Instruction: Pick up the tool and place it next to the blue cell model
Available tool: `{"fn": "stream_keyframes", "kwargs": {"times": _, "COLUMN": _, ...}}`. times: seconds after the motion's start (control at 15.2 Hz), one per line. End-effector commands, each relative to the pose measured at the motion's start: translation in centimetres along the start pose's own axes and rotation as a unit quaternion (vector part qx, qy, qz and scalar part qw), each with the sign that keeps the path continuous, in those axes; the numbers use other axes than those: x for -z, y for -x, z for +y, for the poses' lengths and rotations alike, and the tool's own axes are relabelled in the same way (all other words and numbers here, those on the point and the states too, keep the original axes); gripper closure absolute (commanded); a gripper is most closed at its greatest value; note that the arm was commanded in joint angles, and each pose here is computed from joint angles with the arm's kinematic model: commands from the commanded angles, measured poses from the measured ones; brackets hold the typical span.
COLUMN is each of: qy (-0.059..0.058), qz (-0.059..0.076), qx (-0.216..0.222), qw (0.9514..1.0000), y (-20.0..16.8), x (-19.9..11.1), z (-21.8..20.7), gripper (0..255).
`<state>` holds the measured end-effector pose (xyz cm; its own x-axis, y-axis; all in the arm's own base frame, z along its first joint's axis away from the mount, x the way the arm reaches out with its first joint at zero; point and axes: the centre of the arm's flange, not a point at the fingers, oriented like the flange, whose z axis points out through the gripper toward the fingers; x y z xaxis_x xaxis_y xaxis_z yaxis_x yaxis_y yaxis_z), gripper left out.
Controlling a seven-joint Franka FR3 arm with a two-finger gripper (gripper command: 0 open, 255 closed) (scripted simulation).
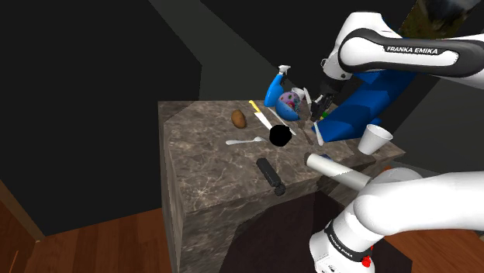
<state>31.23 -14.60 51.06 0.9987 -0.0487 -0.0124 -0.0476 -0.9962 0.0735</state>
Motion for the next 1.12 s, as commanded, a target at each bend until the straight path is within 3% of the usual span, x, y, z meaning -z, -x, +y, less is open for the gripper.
{"fn": "stream_keyframes", "kwargs": {"times": 0.0, "qy": 0.0, "qz": 0.0, "qx": 0.0, "qw": 1.0, "y": 0.2, "x": 1.1, "z": 0.0, "gripper": 255}}
{"fn": "stream_keyframes", "kwargs": {"times": 0.4, "qy": 0.0, "qz": 0.0, "qx": 0.0, "qw": 1.0, "y": 0.2, "x": 4.1, "z": 0.3, "gripper": 255}}
{"fn": "stream_keyframes", "kwargs": {"times": 0.92, "qy": 0.0, "qz": 0.0, "qx": 0.0, "qw": 1.0, "y": -6.2, "x": 3.7, "z": 8.5, "gripper": 255}}
{"fn": "stream_keyframes", "kwargs": {"times": 1.06, "qy": 0.0, "qz": 0.0, "qx": 0.0, "qw": 1.0, "y": -6.3, "x": 2.6, "z": 8.5, "gripper": 255}}
